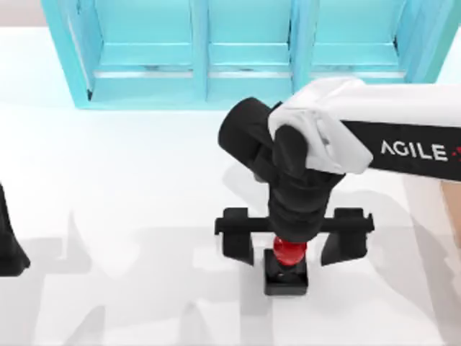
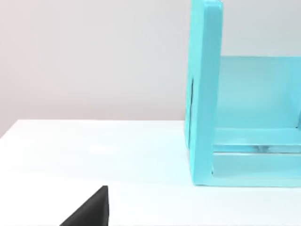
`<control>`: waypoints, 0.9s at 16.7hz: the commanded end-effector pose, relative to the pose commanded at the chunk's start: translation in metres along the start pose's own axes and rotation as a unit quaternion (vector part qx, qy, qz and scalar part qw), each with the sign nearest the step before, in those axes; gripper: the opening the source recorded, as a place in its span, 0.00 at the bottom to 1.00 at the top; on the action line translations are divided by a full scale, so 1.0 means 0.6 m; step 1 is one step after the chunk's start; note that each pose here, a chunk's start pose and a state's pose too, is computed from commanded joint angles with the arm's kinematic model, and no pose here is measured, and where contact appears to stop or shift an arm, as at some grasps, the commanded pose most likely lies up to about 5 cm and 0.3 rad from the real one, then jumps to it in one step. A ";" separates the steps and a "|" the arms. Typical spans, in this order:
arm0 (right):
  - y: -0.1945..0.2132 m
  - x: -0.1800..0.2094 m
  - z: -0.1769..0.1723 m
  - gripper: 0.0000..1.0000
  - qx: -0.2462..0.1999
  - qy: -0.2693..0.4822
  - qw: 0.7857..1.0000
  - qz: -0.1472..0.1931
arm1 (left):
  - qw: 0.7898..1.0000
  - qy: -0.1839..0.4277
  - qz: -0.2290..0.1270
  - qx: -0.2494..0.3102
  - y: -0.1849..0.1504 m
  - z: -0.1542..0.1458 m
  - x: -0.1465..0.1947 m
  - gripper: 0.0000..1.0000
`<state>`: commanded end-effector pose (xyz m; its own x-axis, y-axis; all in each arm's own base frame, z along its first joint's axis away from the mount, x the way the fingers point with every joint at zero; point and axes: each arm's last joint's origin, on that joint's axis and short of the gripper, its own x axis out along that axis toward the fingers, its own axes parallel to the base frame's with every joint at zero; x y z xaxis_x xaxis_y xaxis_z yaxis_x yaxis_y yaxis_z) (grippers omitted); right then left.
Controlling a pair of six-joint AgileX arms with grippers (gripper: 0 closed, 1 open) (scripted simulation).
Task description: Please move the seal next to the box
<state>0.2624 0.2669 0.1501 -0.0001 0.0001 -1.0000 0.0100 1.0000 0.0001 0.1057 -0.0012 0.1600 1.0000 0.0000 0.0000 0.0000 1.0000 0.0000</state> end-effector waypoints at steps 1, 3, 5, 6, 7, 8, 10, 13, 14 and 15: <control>0.000 0.000 0.000 0.70 0.000 0.000 1.000 0.000 | 1.000 0.000 0.000 0.000 0.000 0.000 0.000 1.00; 0.000 0.000 0.000 0.55 0.000 0.000 1.000 0.000 | 1.000 0.000 0.000 0.000 0.000 0.000 0.000 1.00; 0.000 0.000 0.000 0.40 0.000 0.000 1.000 0.000 | 1.000 0.000 0.000 0.000 0.000 0.000 0.000 1.00; 0.000 0.000 0.000 0.32 0.000 0.000 1.000 0.000 | 1.000 0.000 0.000 0.000 0.000 0.000 0.000 1.00; 0.000 0.000 0.000 0.25 0.000 0.000 1.000 0.000 | 1.000 0.000 0.000 0.000 0.000 0.000 0.000 1.00; 0.000 0.000 0.000 0.17 0.000 0.000 1.000 0.000 | 1.000 0.000 0.000 0.000 0.000 0.000 0.000 1.00; 0.000 0.000 0.000 0.02 0.000 0.000 1.000 0.000 | 1.000 0.000 0.000 0.000 0.000 0.000 0.000 1.00; 0.000 0.000 0.000 0.00 0.000 0.000 1.000 0.000 | 1.000 0.000 0.000 0.000 0.000 0.000 0.000 1.00; 0.000 0.000 0.000 0.00 0.000 0.000 1.000 0.000 | 1.000 0.000 0.000 0.000 0.000 0.000 0.000 1.00; 0.000 0.000 0.000 0.00 0.000 0.000 1.000 0.000 | 1.000 0.000 0.000 0.000 0.000 0.000 0.000 1.00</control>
<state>0.2624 0.2669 0.1501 -0.0001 0.0001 -1.0000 0.0100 1.0000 0.0001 0.1057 -0.0012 0.1600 1.0000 0.0000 0.0000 0.0000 1.0000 0.0000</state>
